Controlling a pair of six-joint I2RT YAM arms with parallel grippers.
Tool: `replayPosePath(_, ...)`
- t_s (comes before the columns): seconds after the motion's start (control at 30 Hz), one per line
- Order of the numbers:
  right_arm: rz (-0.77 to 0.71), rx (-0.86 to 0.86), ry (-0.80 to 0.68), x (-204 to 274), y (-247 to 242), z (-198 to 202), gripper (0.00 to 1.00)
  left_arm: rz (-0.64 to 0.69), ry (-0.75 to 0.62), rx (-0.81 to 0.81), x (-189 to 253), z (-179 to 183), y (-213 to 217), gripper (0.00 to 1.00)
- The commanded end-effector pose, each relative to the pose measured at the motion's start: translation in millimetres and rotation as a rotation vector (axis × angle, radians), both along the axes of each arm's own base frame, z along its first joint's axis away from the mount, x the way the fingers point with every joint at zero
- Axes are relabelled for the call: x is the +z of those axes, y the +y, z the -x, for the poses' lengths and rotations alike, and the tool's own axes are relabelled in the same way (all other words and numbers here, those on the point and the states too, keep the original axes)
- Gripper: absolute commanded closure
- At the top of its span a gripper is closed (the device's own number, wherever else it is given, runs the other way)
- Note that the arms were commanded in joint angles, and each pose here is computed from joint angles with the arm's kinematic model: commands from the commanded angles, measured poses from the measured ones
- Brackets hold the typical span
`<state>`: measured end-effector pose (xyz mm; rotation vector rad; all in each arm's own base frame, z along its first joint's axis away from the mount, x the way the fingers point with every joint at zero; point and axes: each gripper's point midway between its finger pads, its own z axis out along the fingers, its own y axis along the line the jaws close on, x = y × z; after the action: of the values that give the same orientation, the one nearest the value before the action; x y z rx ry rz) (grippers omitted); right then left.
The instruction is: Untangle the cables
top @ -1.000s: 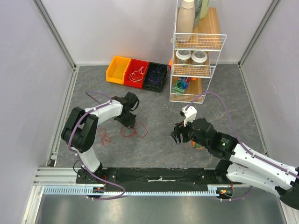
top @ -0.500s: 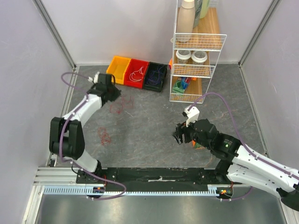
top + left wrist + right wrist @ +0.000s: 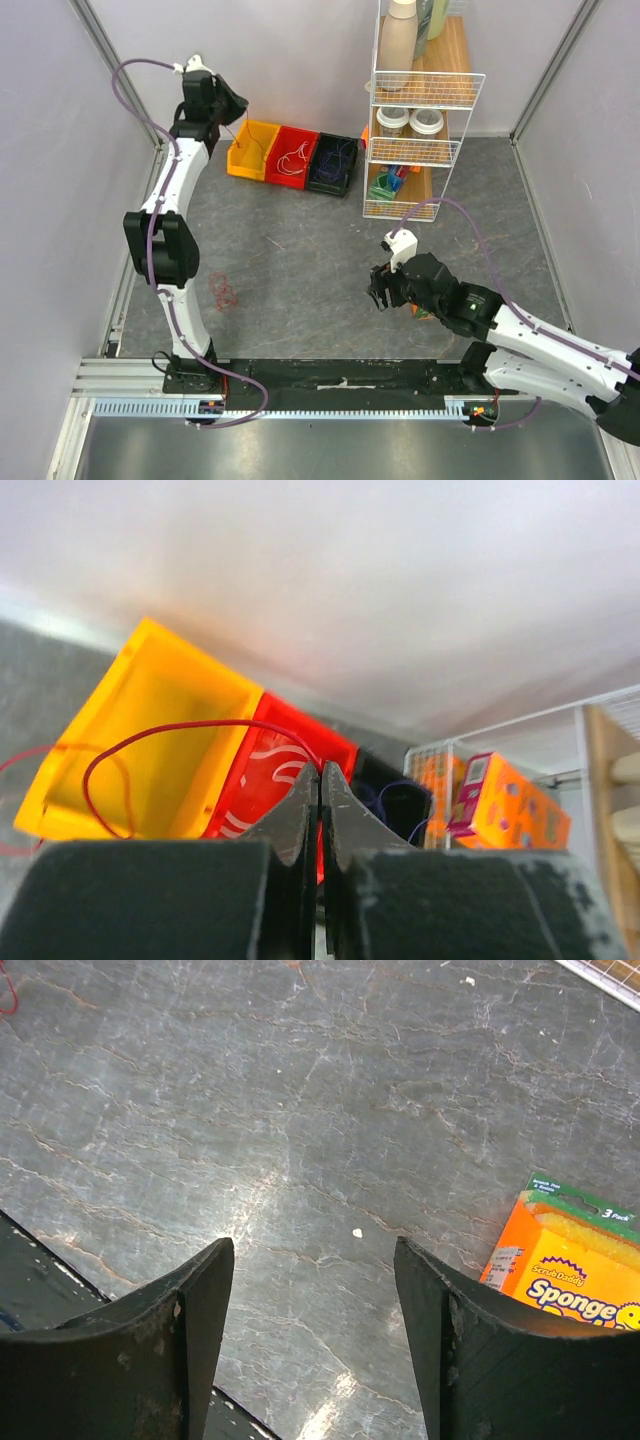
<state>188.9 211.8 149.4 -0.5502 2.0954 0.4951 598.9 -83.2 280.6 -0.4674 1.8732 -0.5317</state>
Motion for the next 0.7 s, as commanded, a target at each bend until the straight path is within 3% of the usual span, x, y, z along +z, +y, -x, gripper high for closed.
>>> replayPosePath(0.0,-0.010,-0.004,-0.041,15.4,6.4,-11.6,0.27,-0.027,-0.157,-0.070,55.8,-18.1,1.5,0.98)
replayPosePath(0.23,-0.001,0.003,-0.034,13.2,12.9,-17.2,0.28,0.090,-0.333,-0.235,109.9,-19.2,-26.1,0.98)
replayPosePath(0.43,-0.007,0.013,-0.009,6.6,17.4,-16.4,0.28,0.192,-0.352,-0.311,122.9,-17.6,-40.7,0.98)
replayPosePath(0.67,-0.011,0.009,0.011,0.0,20.1,-16.6,0.28,0.179,-0.506,-0.370,182.6,-7.6,-60.4,0.98)
